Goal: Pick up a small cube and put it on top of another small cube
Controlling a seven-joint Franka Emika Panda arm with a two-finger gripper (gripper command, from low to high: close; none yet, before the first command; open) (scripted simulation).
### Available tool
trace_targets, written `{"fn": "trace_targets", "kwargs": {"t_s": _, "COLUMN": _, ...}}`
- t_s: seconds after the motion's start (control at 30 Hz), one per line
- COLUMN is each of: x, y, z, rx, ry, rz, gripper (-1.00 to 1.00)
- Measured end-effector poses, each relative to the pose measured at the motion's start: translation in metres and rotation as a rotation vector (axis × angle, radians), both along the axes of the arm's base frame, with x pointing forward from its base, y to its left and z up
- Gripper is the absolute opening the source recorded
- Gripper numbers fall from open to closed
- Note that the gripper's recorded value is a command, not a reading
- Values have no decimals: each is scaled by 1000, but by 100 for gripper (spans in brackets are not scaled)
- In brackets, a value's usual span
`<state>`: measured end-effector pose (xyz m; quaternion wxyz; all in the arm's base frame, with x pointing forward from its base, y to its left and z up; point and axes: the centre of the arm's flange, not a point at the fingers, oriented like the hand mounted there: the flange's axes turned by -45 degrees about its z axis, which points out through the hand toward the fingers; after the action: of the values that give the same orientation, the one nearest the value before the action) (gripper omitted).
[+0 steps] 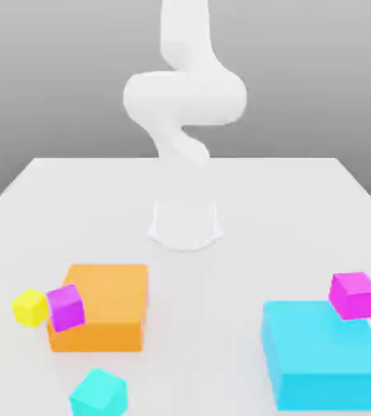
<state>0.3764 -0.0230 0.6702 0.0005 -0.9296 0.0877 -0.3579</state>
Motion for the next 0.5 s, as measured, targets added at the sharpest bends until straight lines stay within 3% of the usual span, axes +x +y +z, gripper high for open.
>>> {"fn": "trace_targets", "kwargs": {"t_s": 0.23, "x": 50, "y": -86, "z": -127, "rx": 174, "ry": 158, "rz": -443, "gripper": 0}}
{"fn": "trace_targets", "kwargs": {"t_s": 0.5, "x": 35, "y": -185, "z": -276, "rx": 379, "ry": 294, "rz": -953, "gripper": 0}}
